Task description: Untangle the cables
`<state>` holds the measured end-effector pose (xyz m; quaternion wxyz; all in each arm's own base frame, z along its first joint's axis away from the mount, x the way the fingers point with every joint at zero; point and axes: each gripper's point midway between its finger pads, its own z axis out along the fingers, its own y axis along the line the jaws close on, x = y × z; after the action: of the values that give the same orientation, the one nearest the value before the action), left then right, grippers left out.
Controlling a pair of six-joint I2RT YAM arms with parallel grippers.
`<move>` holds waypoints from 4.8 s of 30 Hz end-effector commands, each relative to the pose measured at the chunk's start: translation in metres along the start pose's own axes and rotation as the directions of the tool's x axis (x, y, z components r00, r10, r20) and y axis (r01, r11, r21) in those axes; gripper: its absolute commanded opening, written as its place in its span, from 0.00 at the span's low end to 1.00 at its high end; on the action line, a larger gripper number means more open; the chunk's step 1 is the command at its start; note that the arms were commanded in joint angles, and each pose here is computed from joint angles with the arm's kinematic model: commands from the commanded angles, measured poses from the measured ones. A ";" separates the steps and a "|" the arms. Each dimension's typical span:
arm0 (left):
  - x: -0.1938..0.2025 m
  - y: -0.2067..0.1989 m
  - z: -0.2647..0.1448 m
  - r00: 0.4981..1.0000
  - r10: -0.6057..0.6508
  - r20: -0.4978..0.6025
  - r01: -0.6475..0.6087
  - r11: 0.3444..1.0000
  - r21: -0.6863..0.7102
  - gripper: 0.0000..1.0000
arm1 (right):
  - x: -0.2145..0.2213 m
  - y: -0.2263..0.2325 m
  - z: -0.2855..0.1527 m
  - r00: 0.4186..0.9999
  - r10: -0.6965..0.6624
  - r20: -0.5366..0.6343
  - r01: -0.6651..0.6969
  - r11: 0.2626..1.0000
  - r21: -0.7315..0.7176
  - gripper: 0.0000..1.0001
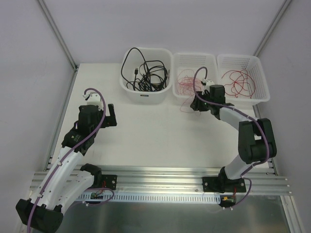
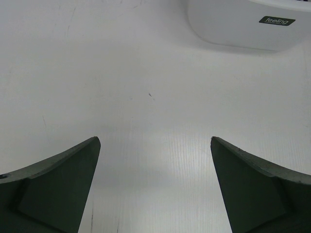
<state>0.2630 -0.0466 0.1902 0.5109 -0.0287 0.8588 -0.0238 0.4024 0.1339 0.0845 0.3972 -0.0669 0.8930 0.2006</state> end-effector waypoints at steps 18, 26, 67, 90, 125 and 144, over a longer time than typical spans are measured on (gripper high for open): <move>-0.007 0.000 0.001 0.999 -0.018 0.027 0.018 1.000 0.005 0.99 | -0.133 0.067 -0.106 0.983 -0.108 0.145 0.119 0.991 -0.067 0.01; -0.008 0.001 0.000 0.999 -0.019 0.033 0.019 1.000 -0.001 0.99 | -0.250 0.041 -0.089 0.923 -0.143 0.357 0.130 0.990 0.058 0.01; -0.006 -0.001 0.000 0.999 -0.019 0.027 0.018 1.000 0.013 0.99 | -0.220 -0.015 -0.087 0.975 -0.086 0.204 0.042 0.976 0.212 0.84; -0.006 -0.002 0.000 0.999 -0.019 0.026 0.018 1.000 0.016 0.99 | -0.045 -0.087 -0.070 0.949 0.159 0.271 -0.195 0.975 0.109 0.68; -0.005 -0.001 0.001 1.000 -0.016 0.023 0.016 1.000 0.009 0.99 | -0.167 0.005 -0.113 0.961 -0.038 0.275 0.060 0.996 -0.072 0.01; -0.008 -0.002 0.000 0.999 -0.018 0.031 0.018 1.000 0.014 0.99 | -0.160 -0.051 0.042 0.995 0.001 0.095 -0.007 0.998 0.057 0.31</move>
<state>0.2631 -0.0468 0.1901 0.5107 -0.0284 0.8589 -0.0241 0.5459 0.0992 0.1207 0.4055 -0.0338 0.8942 0.1867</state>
